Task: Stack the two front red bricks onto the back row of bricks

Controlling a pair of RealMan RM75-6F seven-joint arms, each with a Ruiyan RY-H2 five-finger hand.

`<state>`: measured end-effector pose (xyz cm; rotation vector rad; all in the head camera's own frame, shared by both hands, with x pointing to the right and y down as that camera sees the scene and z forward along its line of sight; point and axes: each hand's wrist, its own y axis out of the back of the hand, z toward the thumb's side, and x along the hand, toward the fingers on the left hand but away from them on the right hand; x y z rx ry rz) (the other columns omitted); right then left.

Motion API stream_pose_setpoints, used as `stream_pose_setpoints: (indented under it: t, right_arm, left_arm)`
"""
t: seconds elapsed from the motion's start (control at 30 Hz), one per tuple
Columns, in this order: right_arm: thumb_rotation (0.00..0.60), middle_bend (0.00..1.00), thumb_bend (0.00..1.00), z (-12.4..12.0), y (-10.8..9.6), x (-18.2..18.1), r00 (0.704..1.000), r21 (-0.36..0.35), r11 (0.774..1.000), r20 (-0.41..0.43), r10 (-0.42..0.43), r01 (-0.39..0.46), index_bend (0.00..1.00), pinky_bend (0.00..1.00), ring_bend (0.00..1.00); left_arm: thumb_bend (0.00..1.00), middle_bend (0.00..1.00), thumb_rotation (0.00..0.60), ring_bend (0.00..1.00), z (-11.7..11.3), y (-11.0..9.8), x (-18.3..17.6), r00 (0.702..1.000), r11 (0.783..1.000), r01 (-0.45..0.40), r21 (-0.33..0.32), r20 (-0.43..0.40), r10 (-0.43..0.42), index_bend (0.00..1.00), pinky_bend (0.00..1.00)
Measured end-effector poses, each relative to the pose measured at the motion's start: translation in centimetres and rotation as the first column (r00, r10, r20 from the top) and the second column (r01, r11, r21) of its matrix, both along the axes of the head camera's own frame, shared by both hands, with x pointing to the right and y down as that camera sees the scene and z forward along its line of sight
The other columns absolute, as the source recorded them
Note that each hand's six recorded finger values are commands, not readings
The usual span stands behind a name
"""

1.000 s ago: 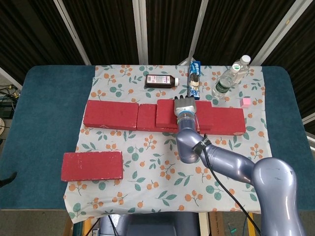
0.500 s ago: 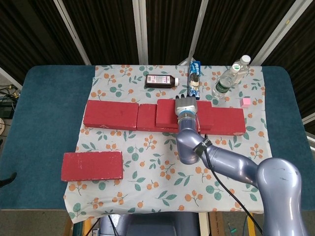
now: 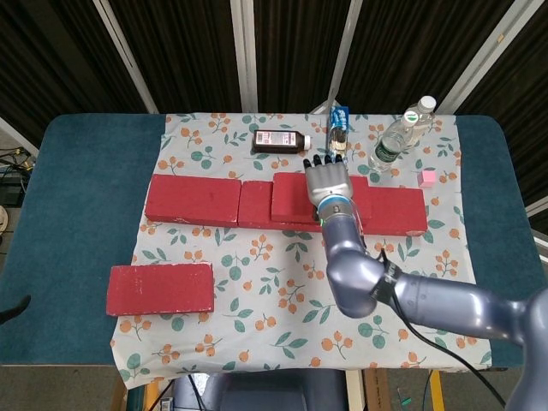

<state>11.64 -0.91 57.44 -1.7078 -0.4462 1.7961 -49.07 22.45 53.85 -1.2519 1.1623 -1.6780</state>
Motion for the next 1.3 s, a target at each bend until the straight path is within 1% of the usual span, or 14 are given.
stream_pose_setpoints:
  t: [0.07, 0.17, 0.27, 0.43, 0.5, 0.6, 0.67, 0.77, 0.8, 0.93, 1.0, 1.1, 1.17, 1.3]
  right_arm:
    - [0.6, 0.0, 0.23, -1.2, 1.0, 1.2, 1.0, 0.036, 0.999, 0.02, -0.013, 0.012, 0.0, 0.0, 0.0]
    - [0.6, 0.0, 0.23, -2.9, 3.3, 4.0, 0.998, 0.09, 0.996, 0.059, -0.021, 0.016, 0.0, 0.0, 0.0]
    - [0.6, 0.0, 0.23, -4.2, 5.2, 7.2, 0.995, 0.152, 0.988, 0.102, -0.005, -0.01, 0.0, 0.0, 0.0]
    - [0.6, 0.0, 0.23, -5.5, 7.0, 13.0, 0.982, 0.278, 0.955, 0.184, 0.05, -0.101, 0.0, 0.0, 0.0]
    - [0.6, 0.0, 0.23, -5.7, 8.0, 15.1, 0.971, 0.316, 0.939, 0.231, 0.066, -0.139, 0.0, 0.0, 0.0]
    - [0.6, 0.0, 0.23, -5.8, 9.8, 18.1, 0.95, 0.348, 0.918, 0.3, 0.086, -0.193, 0.0, 0.0, 0.0]
    - [0.6, 0.0, 0.23, -5.6, 11.3, 20.1, 0.937, 0.353, 0.908, 0.333, 0.103, -0.225, 0.0, 0.0, 0.0]
    - [0.6, 0.0, 0.23, -5.2, 14.6, 23.8, 0.922, 0.346, 0.897, 0.359, 0.145, -0.276, 0.0, 0.0, 0.0]
    - [0.6, 0.0, 0.23, -5.0, 16.2, 25.4, 0.92, 0.342, 0.894, 0.356, 0.163, -0.29, 0.0, 0.0, 0.0]
    - [0.6, 0.0, 0.23, -4.6, 20.4, 29.2, 0.93, 0.344, 0.89, 0.315, 0.19, -0.299, 0.0, 0.0, 0.0]
    - [0.6, 0.0, 0.23, -4.0, 22.2, 29.8, 0.933, 0.329, 0.898, 0.305, 0.193, -0.294, 0.0, 0.0, 0.0]
    - [0.6, 0.0, 0.23, -2.5, 24.1, 30.0, 0.935, 0.29, 0.914, 0.296, 0.197, -0.284, 0.0, 0.0, 0.0]
    - [0.6, 0.0, 0.23, -1.8, 24.9, 30.0, 0.934, 0.273, 0.919, 0.295, 0.199, -0.283, 0.0, 0.0, 0.0]
    - [0.6, 0.0, 0.24, -0.8, 25.4, 30.3, 0.934, 0.287, 0.914, 0.297, 0.199, -0.286, 0.0, 0.0, 0.0]
  left_arm:
    - [0.2, 0.0, 0.6, 0.0, 0.0, 0.1, 0.0, 1.0, 1.0, 0.0, 0.004, -0.013, 0.0, 0.06, 0.24]
    - [0.17, 0.0, 0.6, 0.0, -0.1, 0.2, 0.2, 0.999, 1.0, -0.003, 0.006, -0.032, 0.003, 0.06, 0.24]
    - [0.16, 0.0, 0.6, 0.0, -0.2, 0.3, 0.8, 0.998, 1.0, -0.015, 0.007, -0.059, 0.015, 0.06, 0.24]
    - [0.13, 0.0, 0.6, 0.0, -0.3, 0.8, 1.8, 0.993, 1.0, -0.029, 0.004, -0.117, 0.03, 0.05, 0.24]
    - [0.12, 0.0, 0.6, 0.0, -0.3, 0.9, 1.9, 0.992, 0.999, -0.035, -0.002, -0.118, 0.034, 0.05, 0.24]
    - [0.12, 0.0, 0.6, 0.0, -0.3, 1.2, 2.2, 0.991, 0.999, -0.044, -0.017, -0.127, 0.042, 0.05, 0.24]
    - [0.1, 0.0, 0.6, 0.0, -0.2, 1.4, 2.5, 0.989, 0.998, -0.055, -0.032, -0.141, 0.05, 0.05, 0.24]
    - [0.05, 0.0, 0.6, 0.0, -0.4, 1.5, 3.0, 0.984, 0.995, -0.081, -0.05, -0.165, 0.072, 0.05, 0.24]
    - [0.03, 0.0, 0.6, 0.0, -0.5, 1.5, 3.2, 0.982, 0.994, -0.091, -0.054, -0.17, 0.081, 0.05, 0.24]
    - [0.0, 0.0, 0.6, 0.0, -1.1, 1.4, 3.9, 0.977, 0.988, -0.137, -0.071, -0.175, 0.122, 0.03, 0.21]
    - [0.0, 0.0, 0.6, 0.0, -1.2, 1.2, 4.2, 0.975, 0.986, -0.148, -0.079, -0.177, 0.132, 0.03, 0.19]
    - [0.0, 0.0, 0.6, 0.0, -1.5, 0.8, 4.8, 0.974, 0.983, -0.159, -0.091, -0.178, 0.141, 0.01, 0.16]
    - [0.0, 0.0, 0.6, 0.0, -1.7, 0.5, 5.2, 0.974, 0.983, -0.158, -0.099, -0.178, 0.138, 0.0, 0.15]
    - [0.0, 0.0, 0.6, 0.0, -1.7, 0.2, 5.7, 0.975, 0.982, -0.134, -0.13, -0.192, 0.108, 0.0, 0.12]
